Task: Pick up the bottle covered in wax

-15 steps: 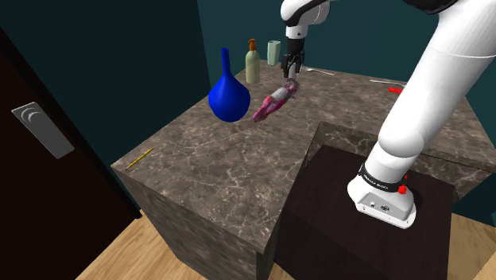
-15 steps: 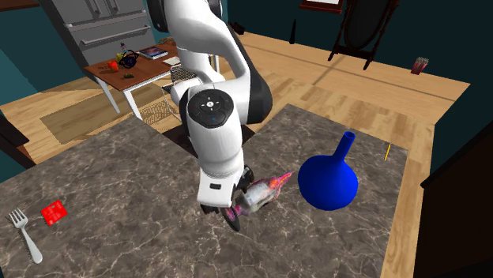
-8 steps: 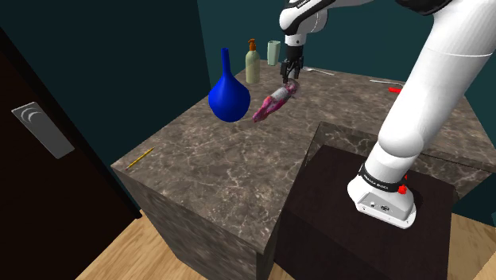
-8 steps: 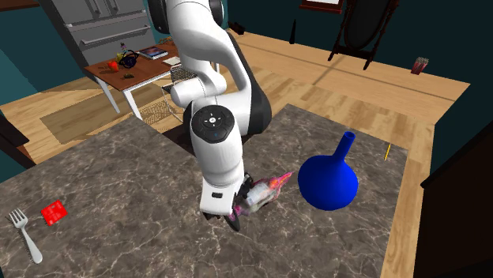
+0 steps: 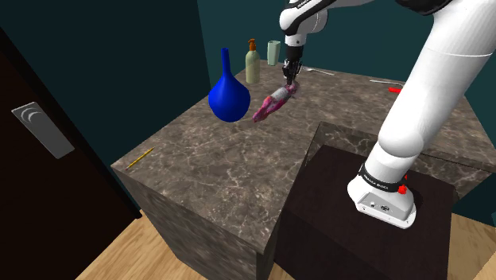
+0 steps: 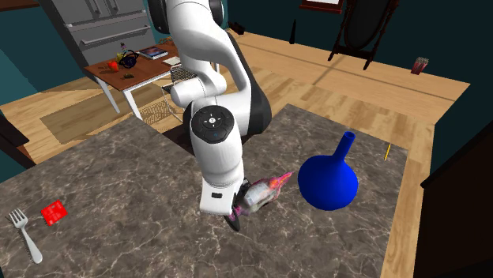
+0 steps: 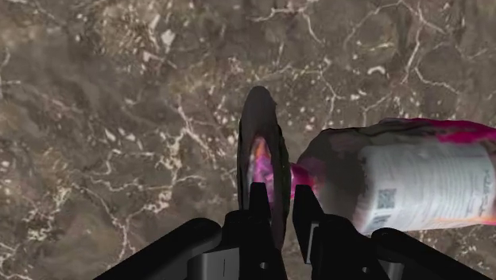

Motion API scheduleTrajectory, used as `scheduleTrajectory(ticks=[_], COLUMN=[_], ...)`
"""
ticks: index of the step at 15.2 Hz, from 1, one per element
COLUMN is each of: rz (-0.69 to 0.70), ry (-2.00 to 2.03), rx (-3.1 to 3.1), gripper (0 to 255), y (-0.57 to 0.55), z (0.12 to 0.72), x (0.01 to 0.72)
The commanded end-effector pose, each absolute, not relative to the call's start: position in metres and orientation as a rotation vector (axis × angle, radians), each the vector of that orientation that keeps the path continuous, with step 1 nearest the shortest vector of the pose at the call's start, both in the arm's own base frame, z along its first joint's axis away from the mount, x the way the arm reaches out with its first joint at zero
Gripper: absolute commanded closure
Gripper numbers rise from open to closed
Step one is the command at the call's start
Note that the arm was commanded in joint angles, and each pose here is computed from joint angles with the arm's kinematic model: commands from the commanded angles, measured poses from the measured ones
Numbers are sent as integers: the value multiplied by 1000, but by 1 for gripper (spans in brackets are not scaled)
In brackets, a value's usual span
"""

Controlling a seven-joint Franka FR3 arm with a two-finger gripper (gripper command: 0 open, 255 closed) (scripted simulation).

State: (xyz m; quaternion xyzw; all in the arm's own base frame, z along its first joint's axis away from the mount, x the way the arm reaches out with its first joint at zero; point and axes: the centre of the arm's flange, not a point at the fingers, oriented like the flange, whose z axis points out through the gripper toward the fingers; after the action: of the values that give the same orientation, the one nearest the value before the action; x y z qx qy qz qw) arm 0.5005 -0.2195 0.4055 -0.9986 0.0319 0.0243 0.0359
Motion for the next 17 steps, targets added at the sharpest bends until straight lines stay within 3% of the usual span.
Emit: scheduleTrajectory(ticks=[1, 17], rz=[75, 75], ry=[98, 98], rx=[-3067, -3067], gripper=[255, 255], y=[-219, -220], z=[405, 485], x=[500, 501])
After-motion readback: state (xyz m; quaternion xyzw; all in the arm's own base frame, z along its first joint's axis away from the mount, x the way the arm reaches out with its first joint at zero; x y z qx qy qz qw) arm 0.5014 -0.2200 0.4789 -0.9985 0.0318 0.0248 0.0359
